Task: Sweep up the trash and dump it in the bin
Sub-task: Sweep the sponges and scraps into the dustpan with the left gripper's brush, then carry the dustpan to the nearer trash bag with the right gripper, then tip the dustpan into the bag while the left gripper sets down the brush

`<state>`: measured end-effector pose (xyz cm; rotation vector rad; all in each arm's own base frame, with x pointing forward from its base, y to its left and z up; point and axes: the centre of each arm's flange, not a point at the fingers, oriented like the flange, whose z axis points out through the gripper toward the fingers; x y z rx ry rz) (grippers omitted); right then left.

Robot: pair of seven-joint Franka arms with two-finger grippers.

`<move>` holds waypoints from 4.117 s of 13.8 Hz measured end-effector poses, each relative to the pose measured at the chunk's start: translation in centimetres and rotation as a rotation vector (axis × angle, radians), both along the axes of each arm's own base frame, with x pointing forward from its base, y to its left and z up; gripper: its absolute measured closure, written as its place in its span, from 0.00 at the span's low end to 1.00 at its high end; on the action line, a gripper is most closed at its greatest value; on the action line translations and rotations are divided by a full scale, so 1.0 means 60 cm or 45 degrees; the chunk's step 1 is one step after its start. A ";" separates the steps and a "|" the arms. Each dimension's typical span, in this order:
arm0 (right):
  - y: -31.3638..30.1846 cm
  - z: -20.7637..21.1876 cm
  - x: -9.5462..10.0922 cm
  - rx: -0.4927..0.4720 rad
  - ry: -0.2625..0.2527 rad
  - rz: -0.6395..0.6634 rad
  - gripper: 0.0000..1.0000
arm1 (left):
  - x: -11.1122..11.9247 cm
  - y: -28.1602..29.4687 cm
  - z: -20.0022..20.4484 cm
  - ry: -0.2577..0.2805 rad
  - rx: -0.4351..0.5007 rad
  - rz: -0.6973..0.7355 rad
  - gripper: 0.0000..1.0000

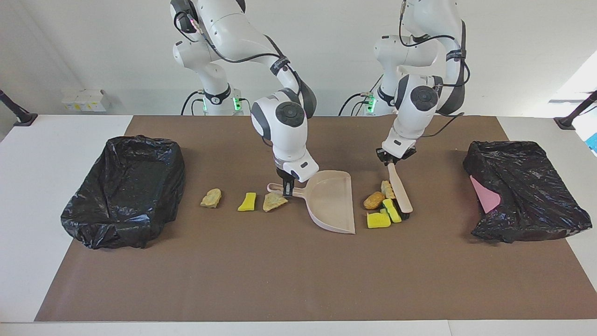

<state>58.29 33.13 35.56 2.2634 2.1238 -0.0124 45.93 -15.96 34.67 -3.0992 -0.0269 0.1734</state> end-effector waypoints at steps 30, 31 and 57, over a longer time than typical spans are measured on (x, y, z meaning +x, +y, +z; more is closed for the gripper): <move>-0.229 0.152 0.069 0.183 -0.069 0.082 0.67 | -0.286 -0.301 0.072 0.050 0.086 -0.003 0.74; -0.276 0.155 0.076 0.194 -0.051 0.099 0.67 | -0.302 -0.306 0.056 0.038 0.080 -0.008 0.74; -1.152 0.241 -0.085 0.094 -0.094 0.293 0.67 | -0.070 -0.183 0.280 -0.075 -0.114 -0.071 0.00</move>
